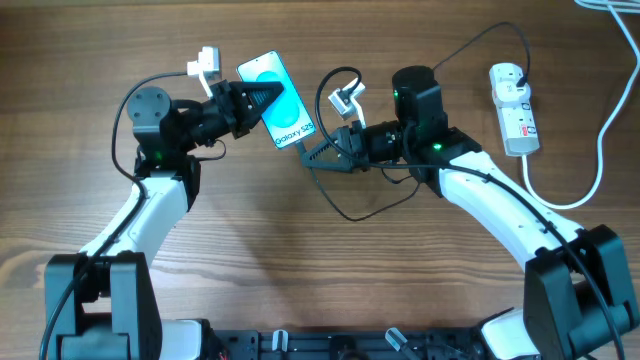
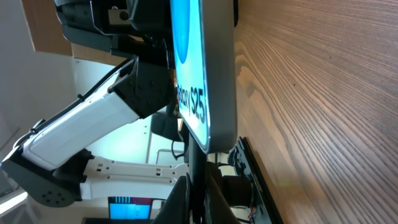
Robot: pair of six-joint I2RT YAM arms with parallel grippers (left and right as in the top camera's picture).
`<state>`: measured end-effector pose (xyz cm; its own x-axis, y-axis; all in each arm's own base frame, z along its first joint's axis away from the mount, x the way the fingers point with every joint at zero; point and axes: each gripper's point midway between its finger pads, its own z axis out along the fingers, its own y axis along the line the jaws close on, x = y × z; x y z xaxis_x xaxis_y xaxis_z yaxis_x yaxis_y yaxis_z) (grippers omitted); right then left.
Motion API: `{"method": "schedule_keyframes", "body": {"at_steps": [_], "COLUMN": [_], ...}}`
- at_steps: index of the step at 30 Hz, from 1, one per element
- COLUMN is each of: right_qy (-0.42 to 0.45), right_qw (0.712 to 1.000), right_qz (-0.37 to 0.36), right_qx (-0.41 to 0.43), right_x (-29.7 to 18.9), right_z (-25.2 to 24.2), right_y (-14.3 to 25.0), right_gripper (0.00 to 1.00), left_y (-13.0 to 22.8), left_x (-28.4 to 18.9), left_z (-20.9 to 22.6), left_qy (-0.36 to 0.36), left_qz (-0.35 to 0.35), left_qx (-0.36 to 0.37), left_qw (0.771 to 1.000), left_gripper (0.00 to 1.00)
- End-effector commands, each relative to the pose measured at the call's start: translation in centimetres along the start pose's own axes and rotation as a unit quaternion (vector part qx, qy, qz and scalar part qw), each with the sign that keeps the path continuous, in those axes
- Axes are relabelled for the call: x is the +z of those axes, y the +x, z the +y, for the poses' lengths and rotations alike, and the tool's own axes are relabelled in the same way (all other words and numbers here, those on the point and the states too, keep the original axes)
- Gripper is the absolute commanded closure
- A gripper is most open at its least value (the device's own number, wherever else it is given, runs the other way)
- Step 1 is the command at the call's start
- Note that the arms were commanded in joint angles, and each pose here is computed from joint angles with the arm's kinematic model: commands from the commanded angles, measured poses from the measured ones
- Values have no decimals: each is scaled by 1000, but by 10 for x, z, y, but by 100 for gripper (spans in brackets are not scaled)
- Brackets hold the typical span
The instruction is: Plug charger to phone and switch on socket
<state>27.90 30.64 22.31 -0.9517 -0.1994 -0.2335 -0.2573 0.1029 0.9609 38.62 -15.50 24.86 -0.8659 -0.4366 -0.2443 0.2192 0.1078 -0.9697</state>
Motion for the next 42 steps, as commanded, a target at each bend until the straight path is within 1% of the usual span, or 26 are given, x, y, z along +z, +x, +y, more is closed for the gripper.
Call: {"method": "schedule_keyframes", "body": {"at_steps": [1, 6, 10, 19, 27, 30, 42], "right_qy": [5, -3, -2, 3, 0, 0, -4], "right_qw": [1000, 999, 999, 998, 998, 998, 997], "right_qz": [-9, -16, -18, -31, -34, -35, -43], "right_qx": [-21, -48, -49, -55, -57, -59, -60], "right_x": [2, 2, 2, 0, -1, -1, -7], "right_z": [8, 15, 15, 15, 17, 18, 20], "right_y": [-5, -11, -12, -18, -20, -20, -26], "right_gripper": [96, 95, 96, 96, 95, 96, 95], "left_y": [12, 29, 43, 62, 78, 85, 105], "left_x": [1, 5, 12, 11, 15, 12, 15], "left_z": [-8, -12, -15, -20, -24, -26, -30], "left_qy": [13, 23, 31, 43, 52, 58, 67], "left_qz": [34, 74, 101, 152, 184, 207, 249], "left_qx": [20, 21, 21, 21, 21, 21, 16], "left_qw": [999, 997, 994, 987, 981, 976, 966], "left_gripper": [96, 96, 97, 96, 96, 96, 96]}}
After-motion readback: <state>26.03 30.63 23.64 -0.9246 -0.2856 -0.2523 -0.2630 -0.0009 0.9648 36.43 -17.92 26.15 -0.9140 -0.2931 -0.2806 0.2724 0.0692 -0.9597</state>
